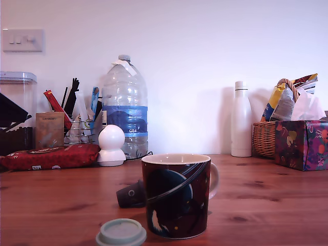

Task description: Pick up the coffee capsules from the table one by one and drop them inside the nearest coffee cup

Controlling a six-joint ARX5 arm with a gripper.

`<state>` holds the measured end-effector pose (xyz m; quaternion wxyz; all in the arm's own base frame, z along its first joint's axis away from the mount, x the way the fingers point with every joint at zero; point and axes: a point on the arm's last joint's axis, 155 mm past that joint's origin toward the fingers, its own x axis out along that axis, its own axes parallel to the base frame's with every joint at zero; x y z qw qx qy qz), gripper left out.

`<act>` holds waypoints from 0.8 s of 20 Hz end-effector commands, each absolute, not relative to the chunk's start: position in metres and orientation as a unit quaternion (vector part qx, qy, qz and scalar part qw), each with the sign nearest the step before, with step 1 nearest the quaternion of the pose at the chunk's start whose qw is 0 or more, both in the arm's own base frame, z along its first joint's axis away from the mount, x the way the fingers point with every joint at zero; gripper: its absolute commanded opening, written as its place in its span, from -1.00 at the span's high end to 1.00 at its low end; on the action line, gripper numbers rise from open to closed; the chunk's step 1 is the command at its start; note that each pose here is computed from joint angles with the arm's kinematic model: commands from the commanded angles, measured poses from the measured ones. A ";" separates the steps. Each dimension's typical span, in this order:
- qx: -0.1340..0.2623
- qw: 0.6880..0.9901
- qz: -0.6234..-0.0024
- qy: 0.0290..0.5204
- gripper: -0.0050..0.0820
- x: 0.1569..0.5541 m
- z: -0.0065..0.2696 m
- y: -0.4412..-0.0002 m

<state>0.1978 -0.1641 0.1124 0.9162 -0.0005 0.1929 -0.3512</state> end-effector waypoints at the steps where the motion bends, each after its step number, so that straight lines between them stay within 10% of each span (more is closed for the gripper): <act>1: 0.001 0.912 -0.358 0.200 -0.02 0.195 0.104 -0.165; 16: 0.006 0.832 -0.505 0.228 -0.12 0.137 0.097 -0.208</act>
